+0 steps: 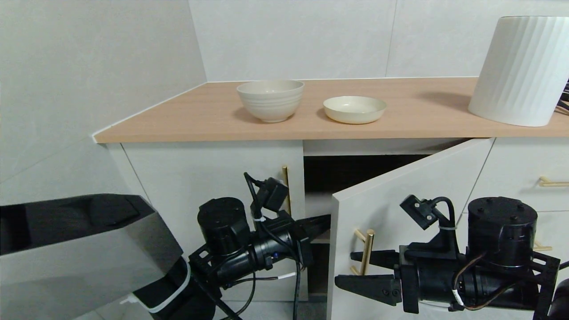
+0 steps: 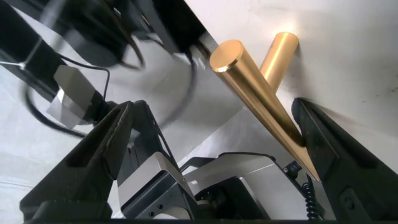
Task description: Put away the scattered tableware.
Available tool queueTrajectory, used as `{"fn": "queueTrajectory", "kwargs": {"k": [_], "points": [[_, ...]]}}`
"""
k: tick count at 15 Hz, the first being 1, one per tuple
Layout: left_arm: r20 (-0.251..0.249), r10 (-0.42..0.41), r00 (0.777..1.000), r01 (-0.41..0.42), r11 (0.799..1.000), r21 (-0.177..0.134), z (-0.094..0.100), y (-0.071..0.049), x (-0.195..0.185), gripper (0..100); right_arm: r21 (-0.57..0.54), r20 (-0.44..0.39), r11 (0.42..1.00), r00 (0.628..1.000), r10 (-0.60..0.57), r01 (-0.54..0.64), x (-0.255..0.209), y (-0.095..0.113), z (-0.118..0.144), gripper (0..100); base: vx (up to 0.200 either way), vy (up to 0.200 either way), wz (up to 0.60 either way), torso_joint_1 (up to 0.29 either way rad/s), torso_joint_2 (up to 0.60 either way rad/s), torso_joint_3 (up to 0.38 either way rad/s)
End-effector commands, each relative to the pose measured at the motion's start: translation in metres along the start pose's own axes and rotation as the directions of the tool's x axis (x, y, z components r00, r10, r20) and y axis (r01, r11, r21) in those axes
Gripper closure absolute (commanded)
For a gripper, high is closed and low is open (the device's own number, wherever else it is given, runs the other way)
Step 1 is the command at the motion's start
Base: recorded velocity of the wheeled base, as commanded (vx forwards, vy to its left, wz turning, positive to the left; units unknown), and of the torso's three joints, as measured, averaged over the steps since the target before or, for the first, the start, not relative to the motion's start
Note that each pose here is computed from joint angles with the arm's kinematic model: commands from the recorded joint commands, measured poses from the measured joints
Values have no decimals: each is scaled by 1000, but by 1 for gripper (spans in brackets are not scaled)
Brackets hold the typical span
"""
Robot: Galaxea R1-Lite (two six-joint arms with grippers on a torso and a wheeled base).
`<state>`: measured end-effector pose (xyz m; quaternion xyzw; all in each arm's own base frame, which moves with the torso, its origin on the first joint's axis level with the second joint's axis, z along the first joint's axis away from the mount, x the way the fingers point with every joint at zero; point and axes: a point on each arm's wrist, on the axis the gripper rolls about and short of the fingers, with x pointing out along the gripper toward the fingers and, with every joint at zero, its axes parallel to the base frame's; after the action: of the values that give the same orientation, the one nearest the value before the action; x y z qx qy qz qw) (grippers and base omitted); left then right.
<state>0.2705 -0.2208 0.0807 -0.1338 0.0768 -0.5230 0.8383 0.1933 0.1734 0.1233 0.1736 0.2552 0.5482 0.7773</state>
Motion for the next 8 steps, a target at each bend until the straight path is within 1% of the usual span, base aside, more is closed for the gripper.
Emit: {"fn": "queueTrajectory", "kwargs": {"k": [1,4,6,8], "points": [[-38,-9,999,8,1000,-17,-16,2,8,100,2,-1,1000,1000,-2,2,0,0,0,0,0,0,0,0,0,0],[-30,-22,999,22,1000,-12,-15,-2,11,100,1,2,1000,1000,-6,6,0,-1,0,0,0,0,0,0,0,0],[-32,-35,999,34,999,-11,-15,-6,12,100,1,28,999,999,-36,36,-5,-8,4,0,0,0,0,0,0,0],[-31,-41,999,41,999,-10,-15,-9,13,100,-40,56,997,996,-65,68,-11,-15,8,0,0,0,0,0,0,0]]}}
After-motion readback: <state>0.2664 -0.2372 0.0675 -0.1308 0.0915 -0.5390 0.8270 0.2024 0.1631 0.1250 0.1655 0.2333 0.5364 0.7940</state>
